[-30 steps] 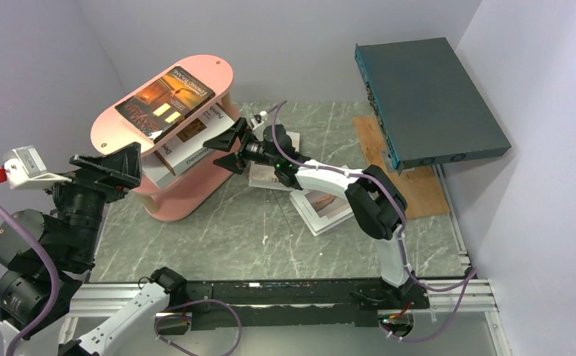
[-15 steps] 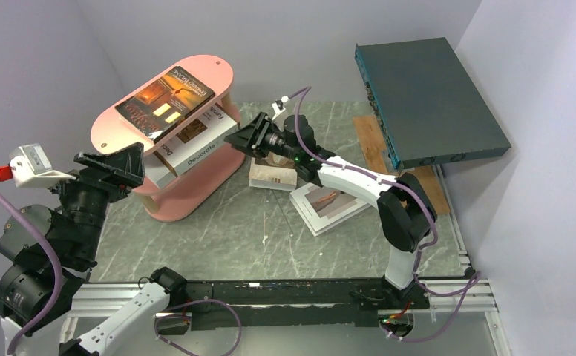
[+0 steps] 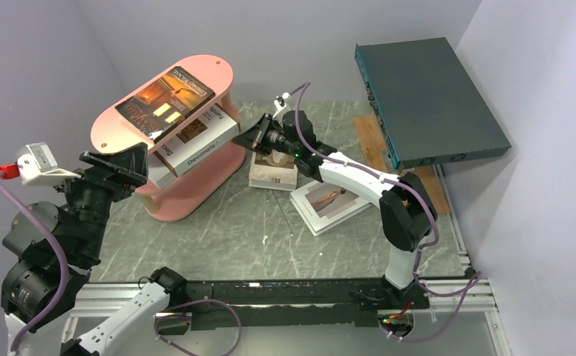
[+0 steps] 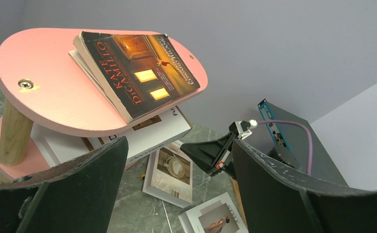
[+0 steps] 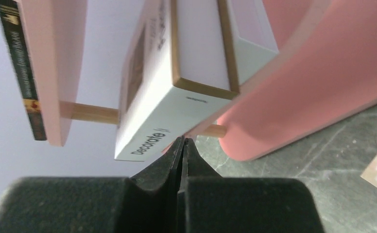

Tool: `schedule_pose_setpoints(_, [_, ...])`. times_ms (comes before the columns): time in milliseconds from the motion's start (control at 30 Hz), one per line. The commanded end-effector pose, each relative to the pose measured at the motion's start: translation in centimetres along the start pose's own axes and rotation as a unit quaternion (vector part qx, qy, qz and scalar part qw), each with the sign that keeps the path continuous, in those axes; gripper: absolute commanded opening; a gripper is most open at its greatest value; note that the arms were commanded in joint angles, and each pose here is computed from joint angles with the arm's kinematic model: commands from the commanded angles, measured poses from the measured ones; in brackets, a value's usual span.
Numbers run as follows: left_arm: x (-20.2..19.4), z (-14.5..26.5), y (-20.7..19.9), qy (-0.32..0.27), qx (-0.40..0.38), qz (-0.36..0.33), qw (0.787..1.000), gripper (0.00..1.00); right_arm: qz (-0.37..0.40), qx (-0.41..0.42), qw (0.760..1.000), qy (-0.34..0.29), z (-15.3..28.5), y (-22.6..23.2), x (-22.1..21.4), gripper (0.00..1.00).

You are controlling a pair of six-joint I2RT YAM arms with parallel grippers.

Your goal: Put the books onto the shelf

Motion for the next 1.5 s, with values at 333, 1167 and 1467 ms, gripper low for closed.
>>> schedule_pose_setpoints(333, [0.2, 0.0, -0.6, -0.002, -0.017, 0.013, 1.0, 0.85, -0.001, 0.065, 0.998, -0.003, -3.1, 2.7, 2.2, 0.0])
schedule_pose_setpoints(1167, [0.6, 0.4, -0.4, -0.01, -0.014, 0.012, 1.0, 0.85, -0.002, 0.132, 0.99, 0.041, -5.8, 7.1, -0.9, 0.0])
schedule_pose_setpoints(1467, [0.8, 0.5, -0.4, -0.01, -0.012, 0.011, 1.0, 0.85, -0.012, 0.145, 0.988, 0.053, -6.5, 7.5, -1.9, 0.0])
Point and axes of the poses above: each gripper's point midway between its finger pads, its own z axis back along the fingers, its own y axis along the line the jaws close on, x = y × z, the point moved 7 cm from there along z, back along the fingers, and after that the axes turned 10 degrees about z, right-handed, at the moved point
